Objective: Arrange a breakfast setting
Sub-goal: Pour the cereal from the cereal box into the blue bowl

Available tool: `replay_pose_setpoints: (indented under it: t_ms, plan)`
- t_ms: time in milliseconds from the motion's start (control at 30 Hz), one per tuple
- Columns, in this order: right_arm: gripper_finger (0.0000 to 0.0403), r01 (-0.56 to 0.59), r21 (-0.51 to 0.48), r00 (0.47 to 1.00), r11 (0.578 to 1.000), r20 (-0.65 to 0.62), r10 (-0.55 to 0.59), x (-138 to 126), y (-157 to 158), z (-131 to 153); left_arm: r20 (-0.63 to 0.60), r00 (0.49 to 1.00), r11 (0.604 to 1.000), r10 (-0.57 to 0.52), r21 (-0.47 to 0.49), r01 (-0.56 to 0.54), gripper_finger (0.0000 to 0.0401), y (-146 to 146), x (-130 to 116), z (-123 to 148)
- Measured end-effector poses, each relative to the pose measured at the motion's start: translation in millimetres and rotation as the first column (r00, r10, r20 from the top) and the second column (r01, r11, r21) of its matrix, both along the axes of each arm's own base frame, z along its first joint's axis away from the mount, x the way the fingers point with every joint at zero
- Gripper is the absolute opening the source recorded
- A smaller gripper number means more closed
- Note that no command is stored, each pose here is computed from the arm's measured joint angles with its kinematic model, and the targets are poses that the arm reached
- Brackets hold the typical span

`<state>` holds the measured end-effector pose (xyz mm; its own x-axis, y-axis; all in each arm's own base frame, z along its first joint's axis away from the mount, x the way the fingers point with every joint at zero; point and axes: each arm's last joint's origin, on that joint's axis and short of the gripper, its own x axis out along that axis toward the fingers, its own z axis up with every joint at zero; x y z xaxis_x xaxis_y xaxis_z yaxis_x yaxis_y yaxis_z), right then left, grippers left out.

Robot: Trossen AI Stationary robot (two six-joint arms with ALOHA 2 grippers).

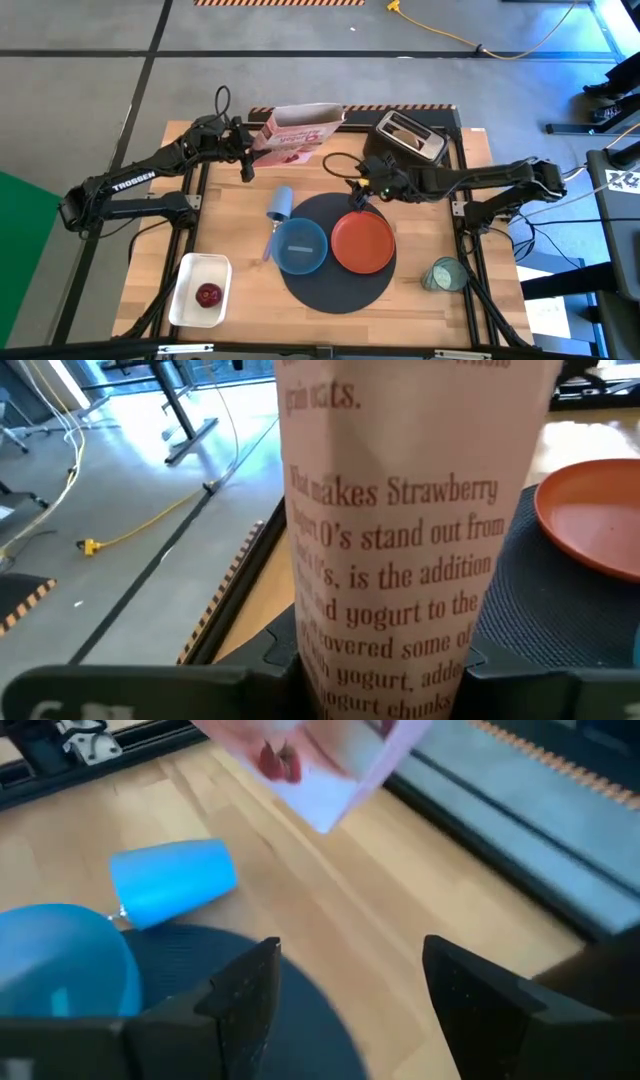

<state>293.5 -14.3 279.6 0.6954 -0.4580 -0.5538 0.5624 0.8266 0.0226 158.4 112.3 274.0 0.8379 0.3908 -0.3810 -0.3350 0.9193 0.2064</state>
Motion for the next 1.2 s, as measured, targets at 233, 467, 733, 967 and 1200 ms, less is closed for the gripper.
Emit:
replay_pose_setpoints:
  t_ms: [233,467,733,967,1200]
  plan:
    - [0.0236,-0.075,0.02,0.984,0.997,0.163,0.071,8,-37,16,-0.063,0.998,0.997,-0.023,0.07,0.027,0.0108,2,-2,-2]
    - [0.0236,-0.073,-0.097,0.99,0.993,0.113,0.084,4,-59,18,-0.098,0.995,0.998,-0.031,0.058,0.037,0.0106,1,-3,-6]
    - [0.0236,-0.133,-0.148,0.987,0.98,0.072,0.145,-3,-47,10,-0.139,0.984,0.994,-0.109,0.001,0.11,0.0093,-23,3,-8]
    - [0.0236,-0.162,-0.115,0.983,0.98,0.065,0.17,-28,-42,8,-0.296,0.95,0.992,-0.096,0.048,0.115,0.0092,-54,-9,31]
    - [0.0236,-0.128,-0.098,0.985,0.987,0.104,0.138,-50,-38,-7,-0.407,0.888,0.96,-0.212,0.085,0.268,0.0092,-82,-24,70]
